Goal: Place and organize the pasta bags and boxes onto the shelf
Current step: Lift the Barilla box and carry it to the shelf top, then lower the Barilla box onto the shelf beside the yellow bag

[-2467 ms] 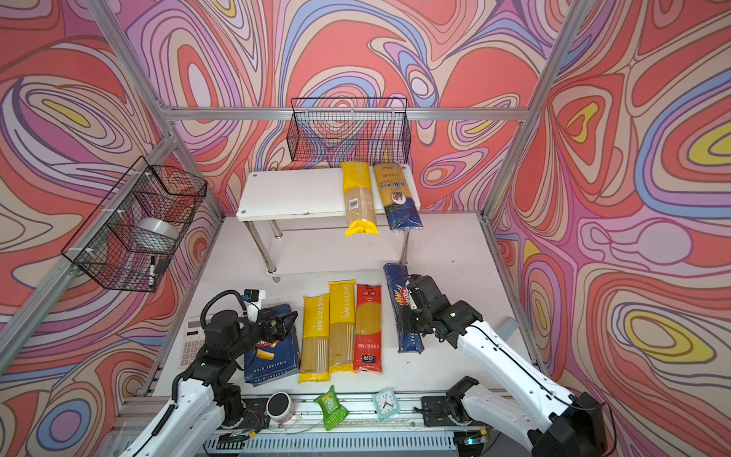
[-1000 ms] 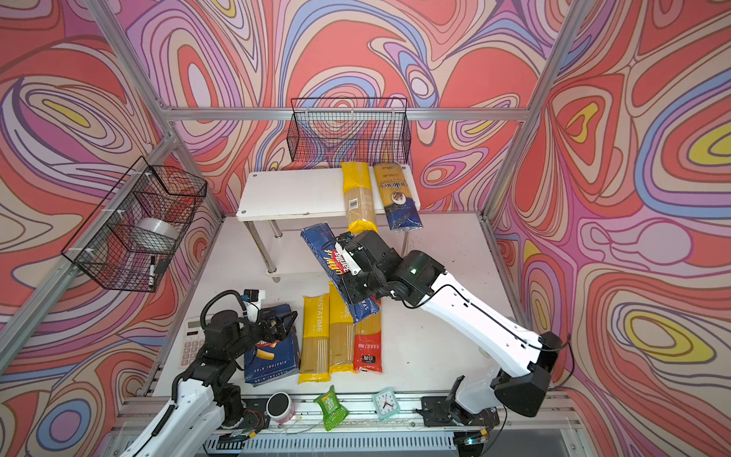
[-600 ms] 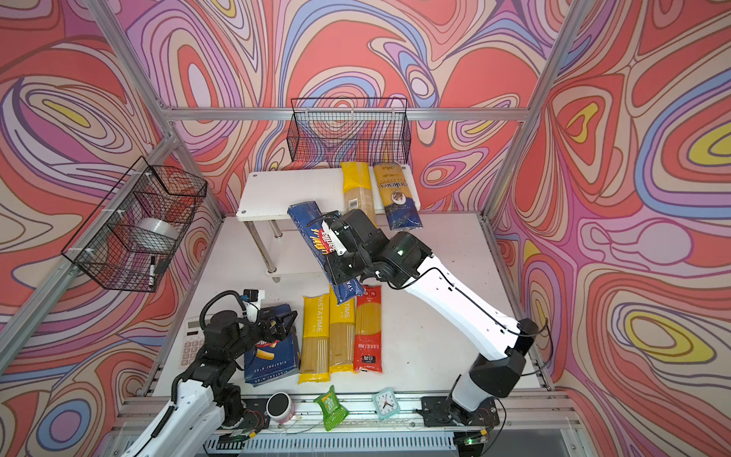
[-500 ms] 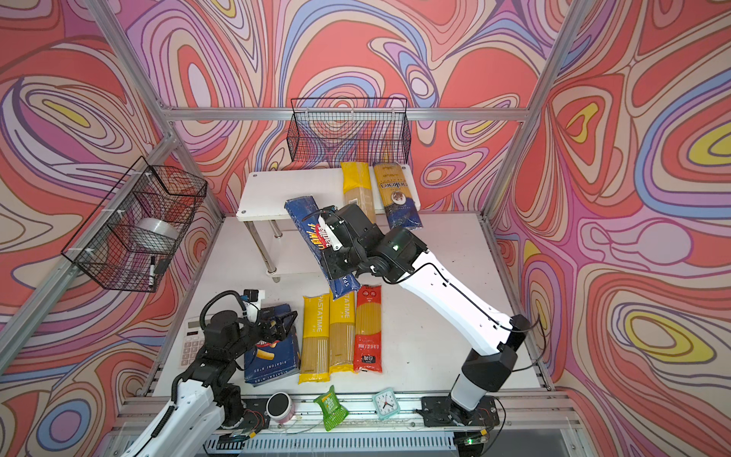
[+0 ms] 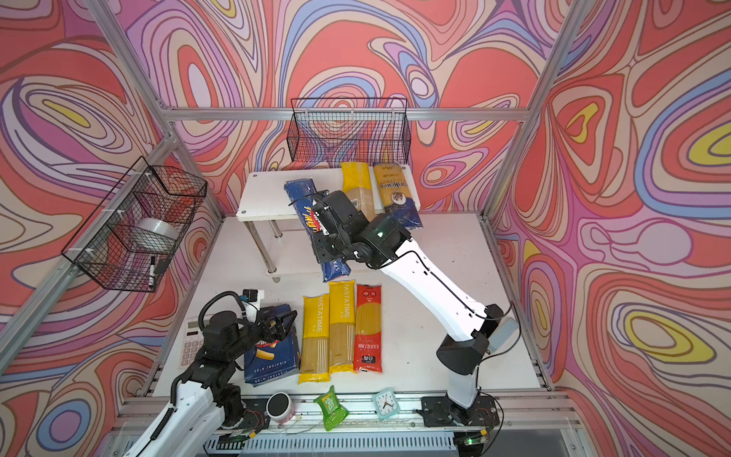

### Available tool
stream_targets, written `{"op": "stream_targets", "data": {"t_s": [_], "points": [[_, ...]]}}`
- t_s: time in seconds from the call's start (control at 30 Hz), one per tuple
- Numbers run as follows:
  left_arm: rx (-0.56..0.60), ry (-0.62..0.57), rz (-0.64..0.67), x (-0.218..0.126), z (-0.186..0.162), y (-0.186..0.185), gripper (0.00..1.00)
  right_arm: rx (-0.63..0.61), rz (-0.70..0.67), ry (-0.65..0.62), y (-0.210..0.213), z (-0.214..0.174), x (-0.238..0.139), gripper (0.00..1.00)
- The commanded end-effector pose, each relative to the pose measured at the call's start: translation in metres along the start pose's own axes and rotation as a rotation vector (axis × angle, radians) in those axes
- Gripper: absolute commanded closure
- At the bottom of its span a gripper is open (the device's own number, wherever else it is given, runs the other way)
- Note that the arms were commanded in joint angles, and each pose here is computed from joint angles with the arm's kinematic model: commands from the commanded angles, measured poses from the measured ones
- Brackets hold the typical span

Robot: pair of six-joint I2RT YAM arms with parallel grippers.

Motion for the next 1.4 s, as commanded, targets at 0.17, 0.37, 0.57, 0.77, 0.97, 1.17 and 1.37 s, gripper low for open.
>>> {"op": "stream_targets", "data": {"t_s": [0.17,0.37,0.57,0.77,0.97,1.17,1.37], "points": [[0.016,-0.018,-0.011,-0.002,0.004,-0.003,0.00,0.013,-0.061,-0.254,-0.001,0.055,-0.012,0.76],[0.016,-0.019,-0.012,-0.002,0.004,-0.003,0.00,0.036,-0.078,-0.317,-0.013,0.071,-0.010,0.76],[0.017,-0.020,-0.012,-0.002,0.004,-0.003,0.00,0.062,-0.073,-0.358,-0.024,0.083,-0.006,0.75],[0.014,-0.020,-0.007,-0.002,0.004,-0.003,0.00,0.077,-0.066,-0.403,-0.028,0.095,-0.002,0.75],[0.014,-0.021,-0.006,-0.003,0.003,-0.003,0.00,0.097,-0.066,-0.413,-0.039,0.102,0.010,0.74],[0.012,-0.026,-0.002,-0.003,0.004,-0.002,0.00,0.112,-0.064,-0.397,-0.048,0.102,0.022,0.67],[0.012,-0.025,-0.001,-0.003,0.004,-0.002,0.00,0.134,-0.075,-0.381,-0.054,0.100,0.030,0.61]]}}
Point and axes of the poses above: each gripper's point midway between its finger pads, its own x axis out along the fingers, its own y axis along the line the jaws close on, z = x × y, the point moved 6 cm from there along -x, back along the fingers
